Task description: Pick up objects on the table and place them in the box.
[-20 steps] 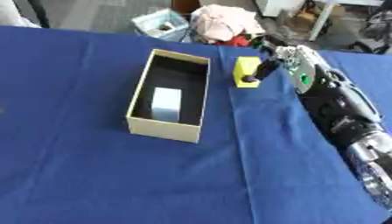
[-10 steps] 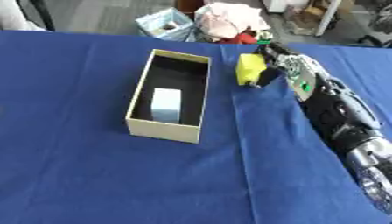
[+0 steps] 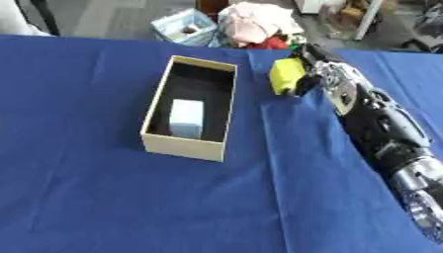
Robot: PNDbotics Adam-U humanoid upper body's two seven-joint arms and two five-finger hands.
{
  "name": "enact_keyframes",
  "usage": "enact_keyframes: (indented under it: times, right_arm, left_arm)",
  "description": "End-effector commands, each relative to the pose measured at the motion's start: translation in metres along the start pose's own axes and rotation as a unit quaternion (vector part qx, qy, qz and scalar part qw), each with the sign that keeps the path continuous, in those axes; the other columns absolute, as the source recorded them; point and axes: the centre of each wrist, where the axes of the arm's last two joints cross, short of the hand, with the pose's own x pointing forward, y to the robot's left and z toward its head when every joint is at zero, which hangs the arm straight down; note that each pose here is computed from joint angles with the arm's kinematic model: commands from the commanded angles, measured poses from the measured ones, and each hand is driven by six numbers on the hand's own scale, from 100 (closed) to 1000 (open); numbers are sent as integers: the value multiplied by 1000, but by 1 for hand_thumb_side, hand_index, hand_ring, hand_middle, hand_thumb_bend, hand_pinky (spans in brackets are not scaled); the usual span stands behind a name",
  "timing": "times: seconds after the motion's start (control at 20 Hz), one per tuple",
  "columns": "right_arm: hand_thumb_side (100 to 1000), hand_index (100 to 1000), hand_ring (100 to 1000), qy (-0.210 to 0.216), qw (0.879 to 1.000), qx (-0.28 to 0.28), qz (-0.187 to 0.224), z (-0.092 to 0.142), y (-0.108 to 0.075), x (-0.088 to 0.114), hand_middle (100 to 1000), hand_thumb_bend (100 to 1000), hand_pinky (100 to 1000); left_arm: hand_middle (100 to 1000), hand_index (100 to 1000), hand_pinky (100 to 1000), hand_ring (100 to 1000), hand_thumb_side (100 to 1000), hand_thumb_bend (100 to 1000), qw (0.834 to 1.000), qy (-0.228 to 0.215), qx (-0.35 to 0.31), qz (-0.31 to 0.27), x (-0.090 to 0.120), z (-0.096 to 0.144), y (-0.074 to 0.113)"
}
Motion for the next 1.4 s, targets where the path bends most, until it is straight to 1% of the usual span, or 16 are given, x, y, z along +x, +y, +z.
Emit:
enact_keyframes:
  times: [0.05,0.2,0.35,0.45,0.55,0.75,0.9,1.05,1.25,1.35,1.4]
  right_arm:
    - [100,566,617,-29,999,-36,14,-2,-28,6,374,479,645]
    - [100,568,618,-79,996,-43,27,-2,-43,21,377,482,648]
    - [100,572,621,-136,989,-51,35,-1,-57,43,382,487,651]
    - [100,575,622,-171,983,-49,39,-1,-63,60,385,489,654]
    - [100,579,624,-200,978,-43,41,-1,-65,79,389,492,657]
    - [105,585,626,-236,971,-24,39,-3,-55,113,396,496,657]
    - [110,594,628,-247,968,-8,37,-5,-42,131,406,500,658]
    - [111,615,632,-247,968,6,34,-6,-28,140,427,503,657]
    - [131,670,647,-245,968,29,39,-7,-11,143,478,526,665]
    - [150,727,669,-247,967,40,46,-7,-5,144,533,545,676]
    - [160,767,689,-248,966,46,51,-7,-3,144,582,556,686]
  left_arm:
    - [597,802,560,551,392,626,1000,-18,6,-14,9,-5,10]
    - [597,802,560,551,391,625,1000,-18,5,-14,9,-5,11]
    - [597,801,560,551,391,624,1000,-17,4,-14,8,-4,10]
    - [597,801,560,551,391,624,1000,-17,3,-14,8,-4,10]
    - [597,801,561,551,391,623,1000,-16,2,-13,8,-4,10]
    - [597,801,561,551,391,623,1000,-18,0,-10,9,-5,8]
    - [597,801,561,551,391,622,1000,-19,-2,-8,9,-6,7]
    - [597,801,561,551,391,620,1000,-20,-2,-7,9,-6,7]
    - [597,801,561,550,391,620,1000,-21,-2,-6,10,-6,7]
    - [597,801,561,550,391,619,1000,-21,-2,-6,10,-6,7]
    - [597,801,561,550,391,619,1000,-21,-2,-5,10,-6,7]
